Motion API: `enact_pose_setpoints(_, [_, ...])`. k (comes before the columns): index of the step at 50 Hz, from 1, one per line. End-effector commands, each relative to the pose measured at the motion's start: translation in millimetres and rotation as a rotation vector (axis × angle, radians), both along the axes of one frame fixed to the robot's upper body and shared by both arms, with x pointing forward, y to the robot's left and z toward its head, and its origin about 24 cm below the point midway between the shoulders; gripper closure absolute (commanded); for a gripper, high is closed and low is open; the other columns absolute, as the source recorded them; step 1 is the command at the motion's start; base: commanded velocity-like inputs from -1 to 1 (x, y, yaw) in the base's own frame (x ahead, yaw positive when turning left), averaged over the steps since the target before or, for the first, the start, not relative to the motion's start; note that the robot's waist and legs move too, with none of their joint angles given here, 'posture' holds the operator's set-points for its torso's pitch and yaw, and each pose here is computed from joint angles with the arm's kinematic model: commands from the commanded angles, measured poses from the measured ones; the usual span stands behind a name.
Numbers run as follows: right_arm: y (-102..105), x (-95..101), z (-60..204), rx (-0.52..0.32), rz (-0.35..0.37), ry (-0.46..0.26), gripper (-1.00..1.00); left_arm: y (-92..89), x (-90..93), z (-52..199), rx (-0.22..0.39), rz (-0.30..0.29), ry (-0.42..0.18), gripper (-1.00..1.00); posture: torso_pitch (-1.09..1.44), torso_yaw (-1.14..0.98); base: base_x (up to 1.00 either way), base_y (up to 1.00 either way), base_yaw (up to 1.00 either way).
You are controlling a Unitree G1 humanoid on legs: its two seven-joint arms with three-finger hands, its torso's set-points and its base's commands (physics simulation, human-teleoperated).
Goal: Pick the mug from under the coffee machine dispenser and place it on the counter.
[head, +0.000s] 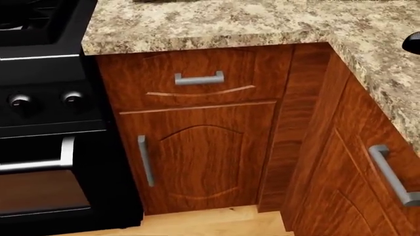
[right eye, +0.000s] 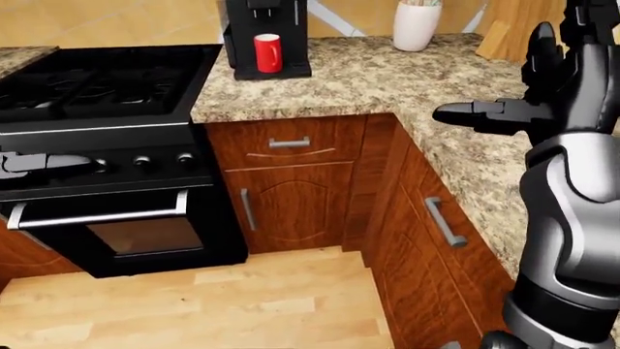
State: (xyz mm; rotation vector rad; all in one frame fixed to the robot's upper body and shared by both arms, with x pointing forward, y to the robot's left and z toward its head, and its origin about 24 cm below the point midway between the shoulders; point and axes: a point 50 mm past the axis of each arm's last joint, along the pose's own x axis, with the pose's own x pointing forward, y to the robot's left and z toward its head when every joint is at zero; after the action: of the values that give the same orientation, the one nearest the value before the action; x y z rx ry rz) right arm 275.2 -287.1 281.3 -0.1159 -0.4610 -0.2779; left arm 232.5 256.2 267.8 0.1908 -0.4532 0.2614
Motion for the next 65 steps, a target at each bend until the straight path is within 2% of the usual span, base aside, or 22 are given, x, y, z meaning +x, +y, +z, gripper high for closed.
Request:
enact_pose_setpoints(1, [6.4, -7.0, 18.6, -0.041, 0.019, -0.090, -1.00, 2.5, -8.8, 14.9, 0.028, 0.031, -0.088, -1.00, 0.00, 0.00, 0.08, 0.00, 0.00])
enact_pose_setpoints(65, [5.4, -7.9, 20.4, -0.049, 0.011, -0.091, -1.00, 4.2, -11.4, 16.4, 0.032, 0.043, -0.093, -1.00, 0.00, 0.00, 0.09, 0.00, 0.00])
